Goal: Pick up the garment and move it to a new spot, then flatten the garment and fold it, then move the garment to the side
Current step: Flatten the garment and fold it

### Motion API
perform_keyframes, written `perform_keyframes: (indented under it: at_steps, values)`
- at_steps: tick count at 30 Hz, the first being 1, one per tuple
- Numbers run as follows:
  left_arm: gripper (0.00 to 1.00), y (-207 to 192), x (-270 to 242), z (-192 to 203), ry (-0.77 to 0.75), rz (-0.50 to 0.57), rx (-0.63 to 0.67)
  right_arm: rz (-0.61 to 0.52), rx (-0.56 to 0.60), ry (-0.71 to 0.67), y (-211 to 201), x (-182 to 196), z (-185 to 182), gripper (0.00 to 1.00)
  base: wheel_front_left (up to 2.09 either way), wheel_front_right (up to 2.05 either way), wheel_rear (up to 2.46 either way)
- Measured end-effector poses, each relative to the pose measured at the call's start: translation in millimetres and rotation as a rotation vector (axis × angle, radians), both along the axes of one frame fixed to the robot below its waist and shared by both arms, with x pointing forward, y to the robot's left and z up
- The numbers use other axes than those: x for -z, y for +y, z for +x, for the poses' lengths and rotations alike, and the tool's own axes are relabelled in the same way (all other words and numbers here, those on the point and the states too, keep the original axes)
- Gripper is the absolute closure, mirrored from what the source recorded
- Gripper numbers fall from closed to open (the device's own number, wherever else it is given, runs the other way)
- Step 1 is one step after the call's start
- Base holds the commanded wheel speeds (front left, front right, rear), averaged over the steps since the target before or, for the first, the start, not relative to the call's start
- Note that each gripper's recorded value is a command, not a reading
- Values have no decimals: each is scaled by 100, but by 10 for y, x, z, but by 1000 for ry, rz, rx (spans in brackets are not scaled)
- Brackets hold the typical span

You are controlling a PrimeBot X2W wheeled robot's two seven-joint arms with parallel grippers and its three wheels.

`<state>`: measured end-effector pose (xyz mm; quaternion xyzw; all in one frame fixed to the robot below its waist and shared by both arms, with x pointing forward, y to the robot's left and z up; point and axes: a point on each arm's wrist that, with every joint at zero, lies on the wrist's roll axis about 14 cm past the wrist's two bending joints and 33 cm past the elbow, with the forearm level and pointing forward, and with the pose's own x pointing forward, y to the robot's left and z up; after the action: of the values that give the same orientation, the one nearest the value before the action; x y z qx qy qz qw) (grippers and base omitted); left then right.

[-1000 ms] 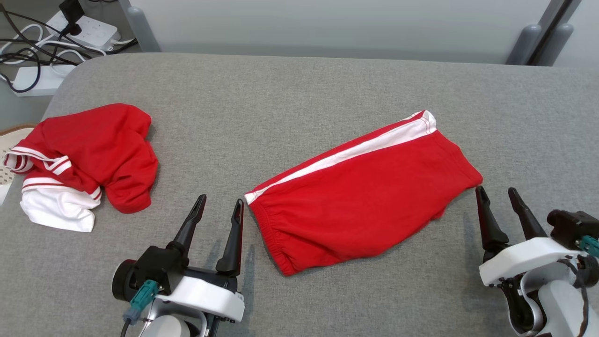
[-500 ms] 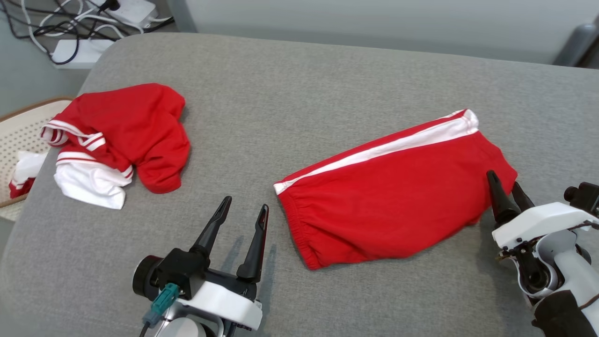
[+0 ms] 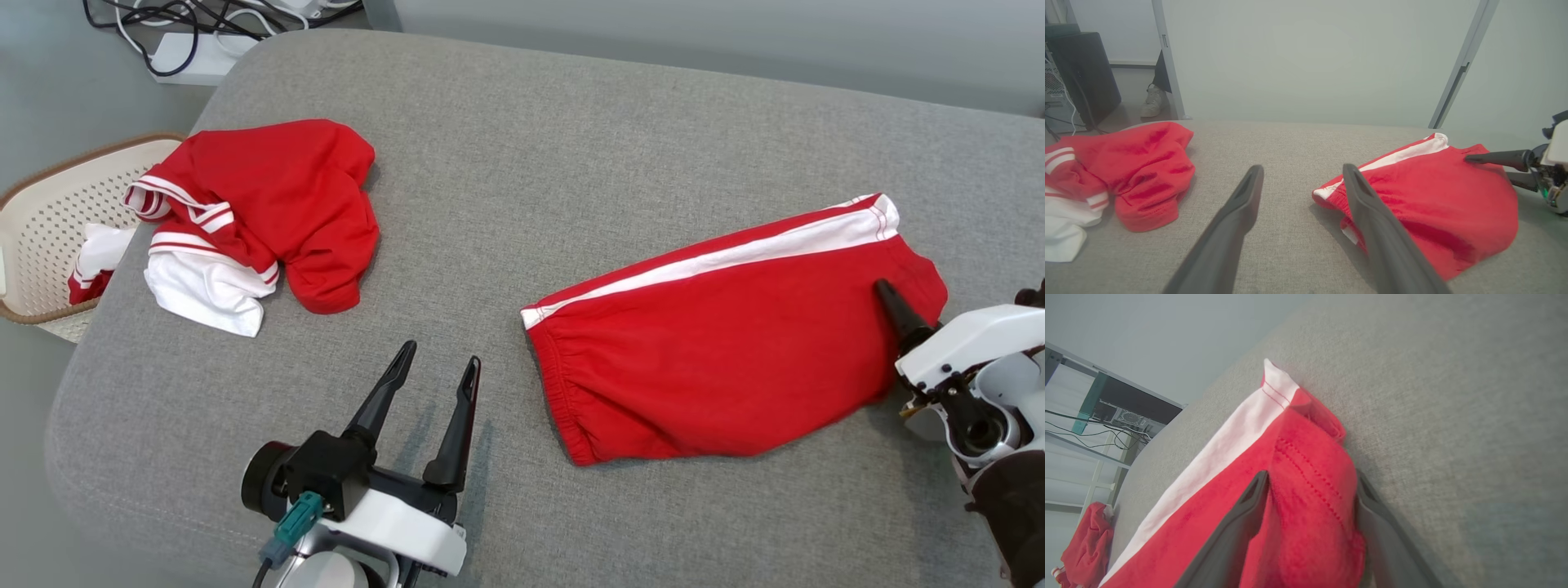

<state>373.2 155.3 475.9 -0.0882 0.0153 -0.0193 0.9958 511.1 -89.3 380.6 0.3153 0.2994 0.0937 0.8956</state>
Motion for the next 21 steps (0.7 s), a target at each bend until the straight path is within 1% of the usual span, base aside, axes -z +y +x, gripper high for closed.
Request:
perform_keyframes:
  at_steps: [8, 14, 21]
  values:
    - [0, -8, 41, 36, 10, -2, 3, -1, -10, -4, -11, -11, 28, 100, 0, 0, 0]
    - [0, -89, 25, 99, 1, -9, 28, 10, 48, -60, -171, -79, -60, 100, 0, 0, 0]
    - [0, -267, -41, 197, -27, -16, 87, 14, 157, -126, -508, -123, -269, 100, 0, 0, 0]
